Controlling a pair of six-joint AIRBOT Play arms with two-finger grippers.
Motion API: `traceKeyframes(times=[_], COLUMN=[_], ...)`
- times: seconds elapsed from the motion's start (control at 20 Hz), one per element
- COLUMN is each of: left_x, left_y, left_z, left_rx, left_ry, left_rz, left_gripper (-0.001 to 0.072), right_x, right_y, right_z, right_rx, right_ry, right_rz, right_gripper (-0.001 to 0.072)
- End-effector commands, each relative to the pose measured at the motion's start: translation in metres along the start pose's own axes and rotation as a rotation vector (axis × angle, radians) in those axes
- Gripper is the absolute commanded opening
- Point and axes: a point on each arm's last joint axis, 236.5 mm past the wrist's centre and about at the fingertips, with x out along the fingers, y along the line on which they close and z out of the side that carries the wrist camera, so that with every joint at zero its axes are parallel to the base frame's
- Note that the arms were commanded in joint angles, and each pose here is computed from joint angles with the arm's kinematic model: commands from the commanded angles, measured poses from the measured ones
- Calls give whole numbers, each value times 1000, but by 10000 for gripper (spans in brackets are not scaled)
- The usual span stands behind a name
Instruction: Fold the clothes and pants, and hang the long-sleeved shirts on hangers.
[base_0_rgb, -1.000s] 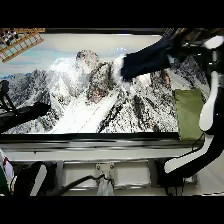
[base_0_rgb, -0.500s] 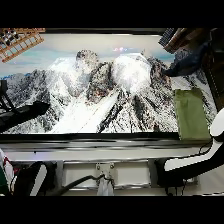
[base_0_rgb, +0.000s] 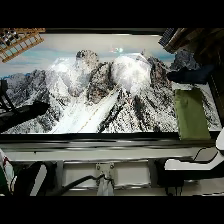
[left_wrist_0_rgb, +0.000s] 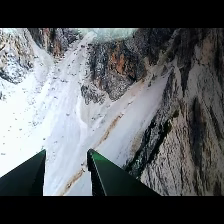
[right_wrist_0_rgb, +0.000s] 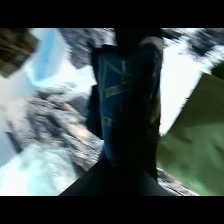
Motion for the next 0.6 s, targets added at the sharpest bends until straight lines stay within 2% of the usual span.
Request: traceKeyframes(times=[0.0, 0.55], left_x=[0, 0], left_y=[0, 0], left_z=[0, -1], left_rx=[1, 1], left_ry=[0, 4], left_rz=[1, 0], left_gripper=[276, 276], right_x=[-10, -42], right_y=[-42, -170], right_z=[-13, -69], right_rx=[9, -10], right_ry=[27, 128], right_rz=[-49, -237], right_gripper=[22, 23])
